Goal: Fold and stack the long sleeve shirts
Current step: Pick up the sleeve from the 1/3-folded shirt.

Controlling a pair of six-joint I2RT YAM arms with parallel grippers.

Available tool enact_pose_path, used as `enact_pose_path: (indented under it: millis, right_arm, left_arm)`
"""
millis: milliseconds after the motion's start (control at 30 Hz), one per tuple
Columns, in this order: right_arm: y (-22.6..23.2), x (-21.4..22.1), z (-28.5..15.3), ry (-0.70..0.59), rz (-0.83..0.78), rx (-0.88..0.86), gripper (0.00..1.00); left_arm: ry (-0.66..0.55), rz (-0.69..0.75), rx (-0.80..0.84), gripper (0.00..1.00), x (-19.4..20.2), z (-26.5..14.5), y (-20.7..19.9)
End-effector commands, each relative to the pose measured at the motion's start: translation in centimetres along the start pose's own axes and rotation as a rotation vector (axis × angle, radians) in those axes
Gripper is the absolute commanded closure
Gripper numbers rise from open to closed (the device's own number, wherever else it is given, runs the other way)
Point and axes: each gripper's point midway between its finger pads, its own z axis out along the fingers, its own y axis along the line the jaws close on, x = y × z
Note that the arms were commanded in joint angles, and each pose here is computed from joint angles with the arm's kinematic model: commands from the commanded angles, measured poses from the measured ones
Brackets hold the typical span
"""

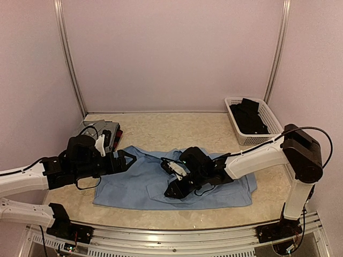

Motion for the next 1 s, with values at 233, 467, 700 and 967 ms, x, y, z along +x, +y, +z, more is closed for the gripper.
enact_pose_path:
  millis: [233,467,700,967]
  right_arm:
    - [-1.8,0.1,-1.5,-0.006,-0.013,0.155,0.69]
    - [-2.2,0.9,-1.4,0.016,-0.010,0.168,0.68]
    - [-1.4,1.3,-1.1,0.018,-0.005,0.121,0.69]
    - [-0.1,1.5,0.0,0.028,-0.001,0.040,0.78]
  left_arm:
    - [-0.036,-0.042,0.012,0.01,-0.5,-0.1,0.2]
    - [-0.007,-0.039,0.002,0.01,0.1,0.6,0.4]
    - [-0.003,-0.042,-0.006,0.01,0.3,0.8,0.7]
    - [-0.011,-0.052,-0.014,0.01,0.1,0.8,0.8]
